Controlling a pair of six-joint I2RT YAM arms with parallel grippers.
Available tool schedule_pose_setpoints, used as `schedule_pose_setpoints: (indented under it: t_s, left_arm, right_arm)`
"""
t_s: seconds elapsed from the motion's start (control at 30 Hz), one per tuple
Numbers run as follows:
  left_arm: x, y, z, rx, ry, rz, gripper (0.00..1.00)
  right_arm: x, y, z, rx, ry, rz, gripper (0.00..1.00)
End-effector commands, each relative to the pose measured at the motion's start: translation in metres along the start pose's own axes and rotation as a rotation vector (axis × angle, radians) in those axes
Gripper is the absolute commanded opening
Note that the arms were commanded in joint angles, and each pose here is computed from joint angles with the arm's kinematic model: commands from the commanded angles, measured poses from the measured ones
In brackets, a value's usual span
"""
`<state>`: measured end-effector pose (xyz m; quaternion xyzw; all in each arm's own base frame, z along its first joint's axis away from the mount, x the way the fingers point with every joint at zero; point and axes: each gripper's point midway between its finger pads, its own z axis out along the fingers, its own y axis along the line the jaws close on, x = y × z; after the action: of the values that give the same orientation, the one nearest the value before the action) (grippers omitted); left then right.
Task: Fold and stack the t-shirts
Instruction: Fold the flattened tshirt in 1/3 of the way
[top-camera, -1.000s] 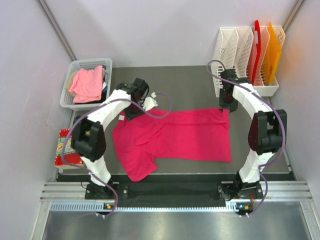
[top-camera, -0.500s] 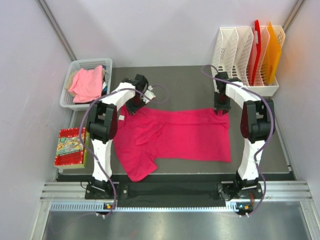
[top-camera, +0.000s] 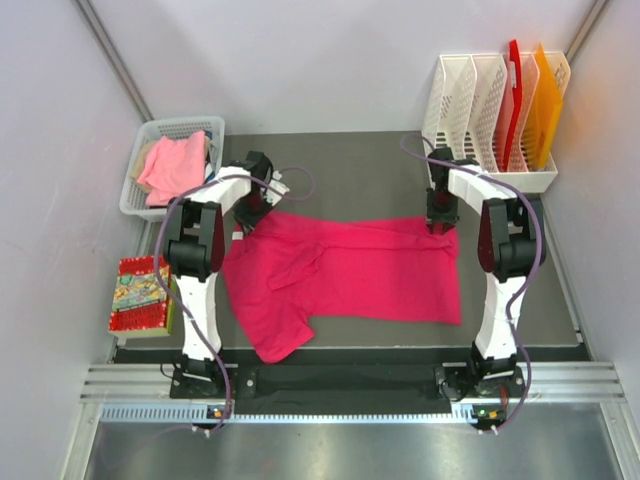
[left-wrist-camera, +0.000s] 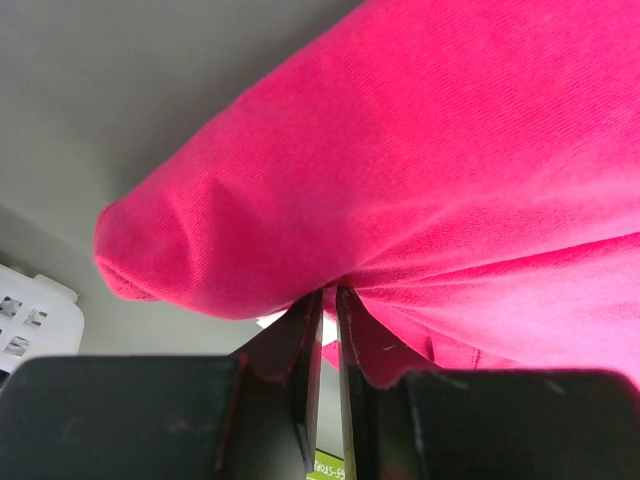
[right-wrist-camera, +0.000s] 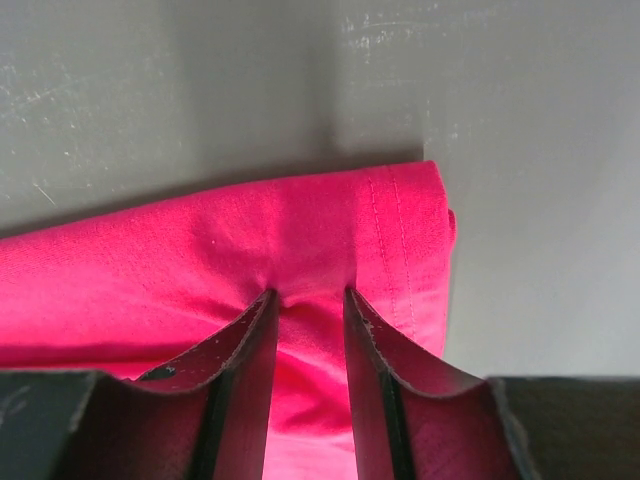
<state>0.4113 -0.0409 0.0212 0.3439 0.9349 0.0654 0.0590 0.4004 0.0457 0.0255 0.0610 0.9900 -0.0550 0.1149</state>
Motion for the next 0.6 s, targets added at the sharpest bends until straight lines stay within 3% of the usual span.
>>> schedule_pose_setpoints:
  t_s: [0.0,0.33,0.57]
  left_arm:
    - [0.006,0.024,0.009,-0.054,-0.018,-0.044,0.15]
    - [0.005,0.042,-0.041,-0.111,-0.087,-0.046,0.16]
    - [-0.003,0.039,-0.129,-0.109,-0.237,-0.033,0.23]
  right_arm:
    - [-0.006,0.003,0.008,0.015,-0.009,-0.014,0.32]
    - [-0.040,0.016,0.028,-0.012,-0.017,-0.014,0.30]
    - [-0.072,0.014,-0.047,-0.048,-0.189,0.016,0.35]
